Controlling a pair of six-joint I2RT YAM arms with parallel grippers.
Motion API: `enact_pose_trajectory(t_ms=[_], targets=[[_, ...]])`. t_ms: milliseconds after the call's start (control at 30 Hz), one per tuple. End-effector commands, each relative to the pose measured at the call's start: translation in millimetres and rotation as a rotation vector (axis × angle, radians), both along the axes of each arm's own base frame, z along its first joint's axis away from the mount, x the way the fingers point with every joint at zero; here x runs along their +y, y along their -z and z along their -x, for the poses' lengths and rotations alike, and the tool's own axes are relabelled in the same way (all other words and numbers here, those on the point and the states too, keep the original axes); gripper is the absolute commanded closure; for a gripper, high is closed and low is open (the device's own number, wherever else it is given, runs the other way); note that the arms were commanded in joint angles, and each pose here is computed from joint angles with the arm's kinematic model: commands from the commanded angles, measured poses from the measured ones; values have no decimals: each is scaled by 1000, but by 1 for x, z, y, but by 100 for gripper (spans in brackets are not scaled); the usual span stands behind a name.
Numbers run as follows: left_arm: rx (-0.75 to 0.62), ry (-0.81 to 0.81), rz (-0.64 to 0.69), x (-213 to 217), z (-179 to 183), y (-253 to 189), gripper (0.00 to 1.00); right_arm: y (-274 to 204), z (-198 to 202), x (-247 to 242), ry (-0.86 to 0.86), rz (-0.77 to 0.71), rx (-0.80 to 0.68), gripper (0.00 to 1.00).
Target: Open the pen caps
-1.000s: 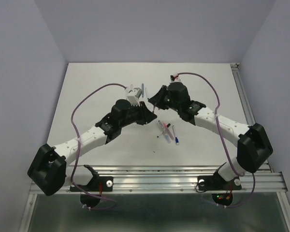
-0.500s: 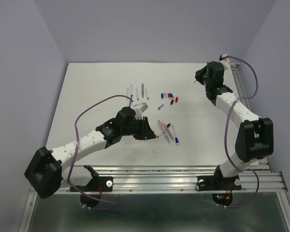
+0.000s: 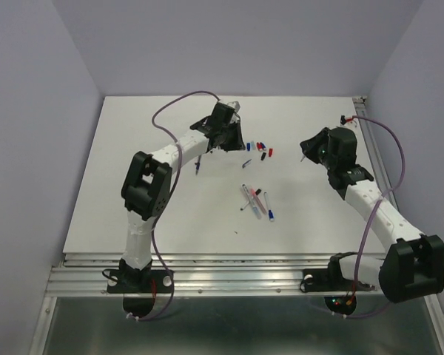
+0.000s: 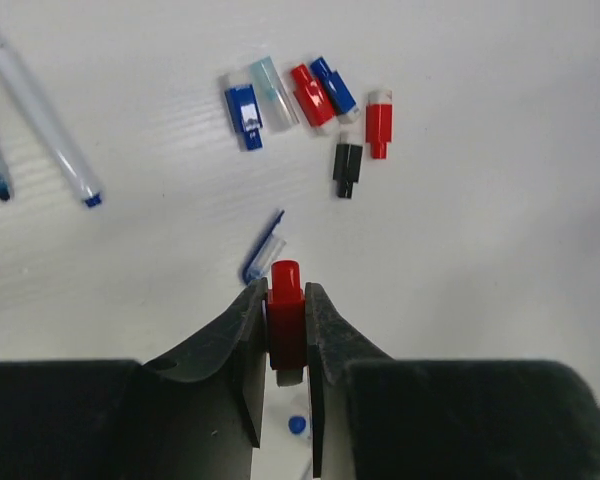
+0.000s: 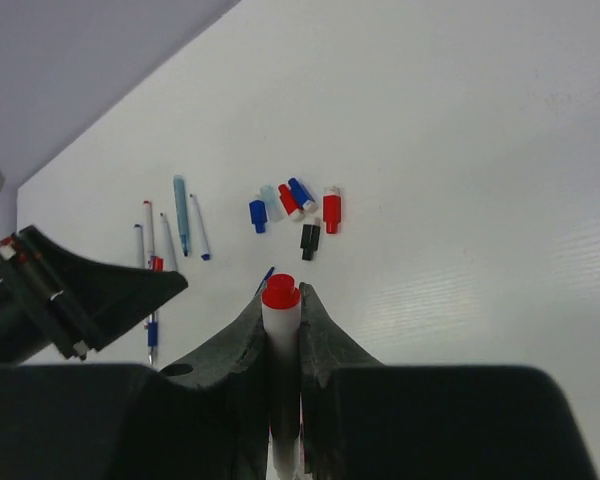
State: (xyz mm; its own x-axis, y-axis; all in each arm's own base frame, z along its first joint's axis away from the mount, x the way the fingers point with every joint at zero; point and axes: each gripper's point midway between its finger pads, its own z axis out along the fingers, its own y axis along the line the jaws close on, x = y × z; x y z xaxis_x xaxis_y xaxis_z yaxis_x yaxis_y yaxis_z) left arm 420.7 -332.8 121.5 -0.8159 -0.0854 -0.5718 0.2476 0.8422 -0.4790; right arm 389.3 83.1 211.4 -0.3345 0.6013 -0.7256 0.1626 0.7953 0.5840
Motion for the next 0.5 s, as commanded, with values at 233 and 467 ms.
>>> enact_pose_trajectory(t_ms=[233,467], targets=[[37,44,-184,-11,-31,33,94,-12,29,-8,-37,75,-9,89],[45,42,-210,-32,-36,53,85,-19,38,-9,-52,87,-13,87]])
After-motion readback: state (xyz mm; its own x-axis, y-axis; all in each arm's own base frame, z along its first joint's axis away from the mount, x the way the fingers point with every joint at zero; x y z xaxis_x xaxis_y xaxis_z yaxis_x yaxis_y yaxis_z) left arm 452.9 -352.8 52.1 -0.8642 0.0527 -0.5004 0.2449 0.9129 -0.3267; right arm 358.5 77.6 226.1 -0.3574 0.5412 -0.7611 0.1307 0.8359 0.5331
